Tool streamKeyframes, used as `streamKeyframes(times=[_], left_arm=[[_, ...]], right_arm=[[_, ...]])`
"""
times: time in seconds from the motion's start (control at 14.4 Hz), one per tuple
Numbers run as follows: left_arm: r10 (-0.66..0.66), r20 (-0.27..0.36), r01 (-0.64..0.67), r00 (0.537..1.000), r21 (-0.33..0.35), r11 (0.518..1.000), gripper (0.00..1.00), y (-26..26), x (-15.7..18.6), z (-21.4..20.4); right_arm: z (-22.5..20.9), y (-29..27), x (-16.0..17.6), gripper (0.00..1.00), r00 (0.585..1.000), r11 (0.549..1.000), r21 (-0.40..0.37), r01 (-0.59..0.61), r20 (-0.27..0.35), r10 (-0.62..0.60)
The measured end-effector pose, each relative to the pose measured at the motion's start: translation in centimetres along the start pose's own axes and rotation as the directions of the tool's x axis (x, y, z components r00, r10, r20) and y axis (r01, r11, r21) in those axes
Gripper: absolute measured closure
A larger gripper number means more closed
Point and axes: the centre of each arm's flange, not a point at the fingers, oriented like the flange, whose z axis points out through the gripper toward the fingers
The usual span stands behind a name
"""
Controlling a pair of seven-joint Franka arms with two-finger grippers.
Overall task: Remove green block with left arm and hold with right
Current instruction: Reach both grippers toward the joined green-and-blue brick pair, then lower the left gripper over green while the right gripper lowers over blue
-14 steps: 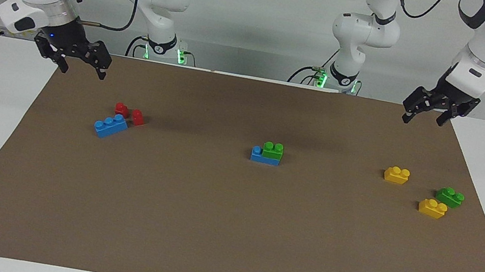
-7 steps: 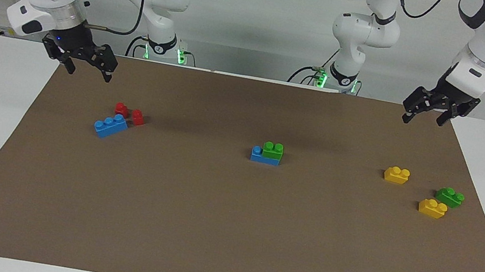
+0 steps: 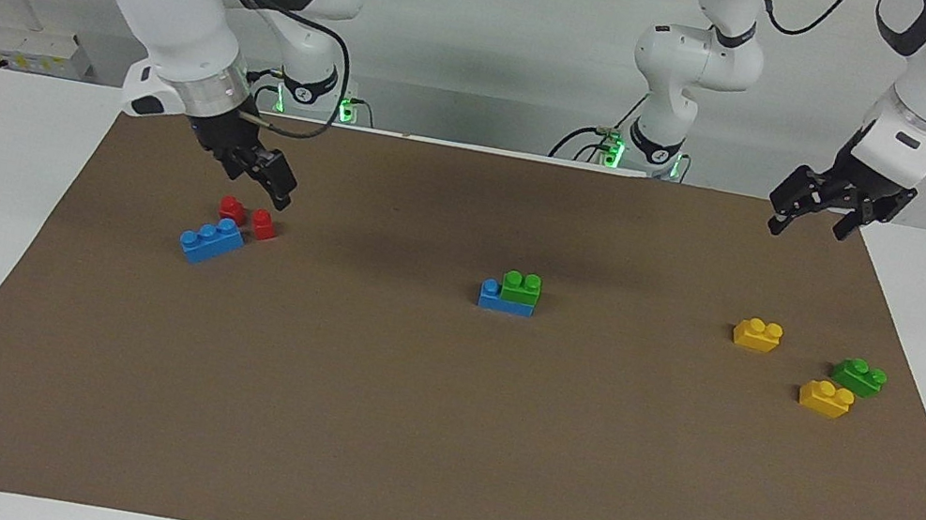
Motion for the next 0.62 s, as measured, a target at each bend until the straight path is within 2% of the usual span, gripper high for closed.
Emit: streamKeyframes(times=[0.14, 0.35, 0.49, 0.62], left_arm=[[-0.035, 0.015, 0.035, 0.999, -0.001, 0.999, 0.0, 0.1, -0.3, 0.5], [-0.187, 0.044, 0.188, 0.981, -0.004, 0.982, 0.0, 1.2, -1.4, 1.8], [-0.315, 0.05, 0.316, 0.948, -0.018, 0.949, 0.0, 3.2, -2.2, 2.7], [-0.447, 0.041, 0.448, 0.893, -0.028, 0.893, 0.0, 6.0, -3.3, 4.0]], right_arm=[[2.3, -2.4, -1.7, 0.0, 0.981, 0.98, 0.051, -0.192, 0.053, 0.189], [6.3, -5.2, -4.6, 0.0, 0.909, 0.91, 0.087, -0.406, 0.142, 0.392], [8.7, -6.4, -6.4, 0.0, 0.853, 0.859, 0.088, -0.505, 0.203, 0.481], [10.9, -7.5, -7.6, 0.0, 0.806, 0.816, 0.083, -0.571, 0.247, 0.538]])
